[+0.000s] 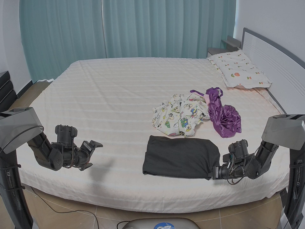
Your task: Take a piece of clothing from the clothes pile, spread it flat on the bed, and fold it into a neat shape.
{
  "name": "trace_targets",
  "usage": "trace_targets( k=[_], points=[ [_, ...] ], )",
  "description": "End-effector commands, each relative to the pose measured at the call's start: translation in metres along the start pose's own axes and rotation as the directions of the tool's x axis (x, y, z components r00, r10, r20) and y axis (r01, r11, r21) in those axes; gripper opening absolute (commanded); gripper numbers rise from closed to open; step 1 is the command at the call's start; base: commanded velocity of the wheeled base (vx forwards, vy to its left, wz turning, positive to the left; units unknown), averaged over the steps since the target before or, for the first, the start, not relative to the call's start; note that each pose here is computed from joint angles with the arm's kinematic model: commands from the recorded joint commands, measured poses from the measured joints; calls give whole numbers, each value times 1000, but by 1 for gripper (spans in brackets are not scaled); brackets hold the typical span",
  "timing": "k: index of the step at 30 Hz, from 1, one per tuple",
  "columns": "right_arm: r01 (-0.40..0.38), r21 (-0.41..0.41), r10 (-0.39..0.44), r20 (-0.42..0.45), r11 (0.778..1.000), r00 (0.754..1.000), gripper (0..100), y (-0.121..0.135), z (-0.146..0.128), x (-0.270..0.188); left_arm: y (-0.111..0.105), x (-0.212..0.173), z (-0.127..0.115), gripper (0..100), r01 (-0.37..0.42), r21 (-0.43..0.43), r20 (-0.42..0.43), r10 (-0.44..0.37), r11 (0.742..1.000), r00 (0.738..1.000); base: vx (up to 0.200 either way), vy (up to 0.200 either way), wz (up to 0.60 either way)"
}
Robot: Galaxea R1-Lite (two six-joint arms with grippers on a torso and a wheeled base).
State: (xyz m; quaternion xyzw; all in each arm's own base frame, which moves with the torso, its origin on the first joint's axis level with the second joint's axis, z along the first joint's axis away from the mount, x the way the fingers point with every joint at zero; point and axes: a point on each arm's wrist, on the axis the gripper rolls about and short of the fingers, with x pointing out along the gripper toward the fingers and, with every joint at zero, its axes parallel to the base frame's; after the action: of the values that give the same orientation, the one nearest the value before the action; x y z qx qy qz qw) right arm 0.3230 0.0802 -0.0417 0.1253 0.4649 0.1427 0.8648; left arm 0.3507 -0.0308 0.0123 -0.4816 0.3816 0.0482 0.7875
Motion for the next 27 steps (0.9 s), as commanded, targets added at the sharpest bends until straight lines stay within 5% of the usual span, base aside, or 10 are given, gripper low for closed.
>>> trace_targets(
  k=[1, 7, 8, 23, 27],
  points=[
    [3, 0, -3, 1, 1000, 1000, 0, -2, 0, -2, 0, 0, 0, 100, 0, -1, 0, 0, 1000, 1000, 0, 0, 0],
    [6, 0, -6, -8, 1000, 1000, 0, 0, 1, -6, 0, 0, 0, 100, 0, -1, 0, 0, 1000, 1000, 0, 0, 0],
    [7, 1, -7, -15, 1000, 1000, 100, 0, 2, -6, 0, 0, 0, 100, 0, -1, 0, 0, 1000, 1000, 0, 0, 0],
    [-10, -5, 11, 101, 1000, 995, 100, 6, 27, -30, 1, -2, 1, 100, 1, -14, 3, -1, 1000, 1000, 0, 0, 0],
    [50, -5, -48, 195, 999, 980, 100, 12, 45, -44, 0, -5, 1, 100, 13, 1, 43, -13, 1000, 999, 0, 0, 0]
  ],
)
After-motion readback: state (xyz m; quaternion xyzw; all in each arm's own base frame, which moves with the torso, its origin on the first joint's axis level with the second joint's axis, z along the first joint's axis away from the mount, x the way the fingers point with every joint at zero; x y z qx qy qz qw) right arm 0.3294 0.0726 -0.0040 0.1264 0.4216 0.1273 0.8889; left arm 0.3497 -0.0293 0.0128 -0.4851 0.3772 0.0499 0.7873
